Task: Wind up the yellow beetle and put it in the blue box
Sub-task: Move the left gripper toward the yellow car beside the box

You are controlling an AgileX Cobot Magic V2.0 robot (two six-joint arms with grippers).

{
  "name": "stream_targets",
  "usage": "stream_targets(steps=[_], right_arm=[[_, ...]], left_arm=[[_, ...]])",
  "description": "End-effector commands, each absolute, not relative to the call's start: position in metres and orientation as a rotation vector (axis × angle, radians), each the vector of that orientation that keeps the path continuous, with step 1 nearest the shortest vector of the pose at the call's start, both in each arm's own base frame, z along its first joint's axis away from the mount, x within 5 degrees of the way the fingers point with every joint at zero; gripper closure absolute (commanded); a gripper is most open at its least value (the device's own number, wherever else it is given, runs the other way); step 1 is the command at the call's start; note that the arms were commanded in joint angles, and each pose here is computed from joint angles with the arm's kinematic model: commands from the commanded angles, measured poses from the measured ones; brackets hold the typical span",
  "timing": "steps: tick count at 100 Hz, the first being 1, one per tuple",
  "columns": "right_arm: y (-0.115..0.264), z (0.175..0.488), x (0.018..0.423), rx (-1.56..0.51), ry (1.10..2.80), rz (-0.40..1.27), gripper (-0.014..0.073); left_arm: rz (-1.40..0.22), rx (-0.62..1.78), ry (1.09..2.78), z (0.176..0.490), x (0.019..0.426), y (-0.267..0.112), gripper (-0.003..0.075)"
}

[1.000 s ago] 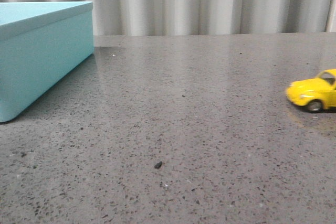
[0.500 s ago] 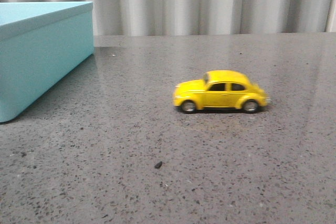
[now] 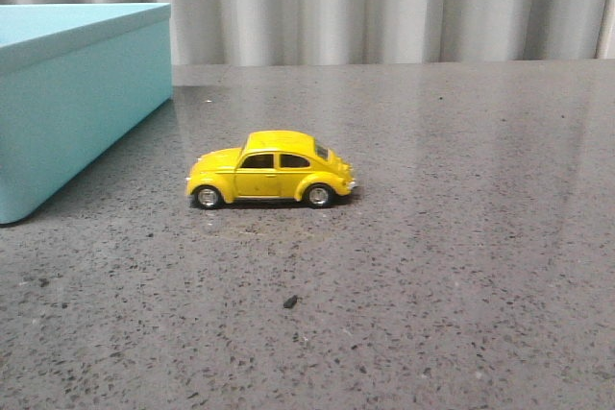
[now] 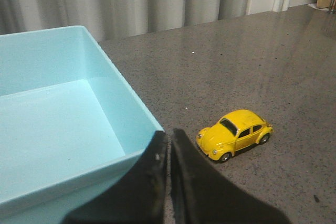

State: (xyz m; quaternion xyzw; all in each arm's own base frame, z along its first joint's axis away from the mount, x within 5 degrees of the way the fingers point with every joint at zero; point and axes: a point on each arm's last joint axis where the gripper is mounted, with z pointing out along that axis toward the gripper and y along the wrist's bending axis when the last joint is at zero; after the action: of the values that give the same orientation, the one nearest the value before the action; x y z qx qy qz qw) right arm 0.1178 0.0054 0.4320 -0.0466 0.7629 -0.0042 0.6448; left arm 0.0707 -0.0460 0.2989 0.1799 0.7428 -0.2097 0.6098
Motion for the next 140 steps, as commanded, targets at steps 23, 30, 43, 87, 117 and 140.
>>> stream_targets(steps=[23,30,43,87,117,140], right_arm=[[0.006,0.450,0.114,-0.096,1.596,-0.002,0.0667],[0.006,0.450,0.111,-0.097,1.599,-0.001,0.0667],[0.005,0.453,0.100,-0.098,1.567,-0.007,0.0667],[0.005,0.455,0.092,-0.098,1.543,-0.010,0.0667],[0.005,0.455,0.092,-0.096,1.542,-0.004,0.0667],[0.006,0.454,0.092,-0.097,1.552,-0.004,0.0667]], left_arm=[[-0.531,0.362,1.649,0.315,0.072,-0.047,0.0741],[-0.531,0.362,1.649,0.315,0.072,-0.047,0.0741],[-0.531,0.362,1.649,0.315,0.072,-0.047,0.0741],[-0.529,0.364,1.664,0.310,0.073,-0.047,0.0741],[-0.528,0.366,1.692,0.301,0.074,-0.048,0.0741],[-0.523,0.375,1.740,0.286,0.075,-0.048,0.0741]])
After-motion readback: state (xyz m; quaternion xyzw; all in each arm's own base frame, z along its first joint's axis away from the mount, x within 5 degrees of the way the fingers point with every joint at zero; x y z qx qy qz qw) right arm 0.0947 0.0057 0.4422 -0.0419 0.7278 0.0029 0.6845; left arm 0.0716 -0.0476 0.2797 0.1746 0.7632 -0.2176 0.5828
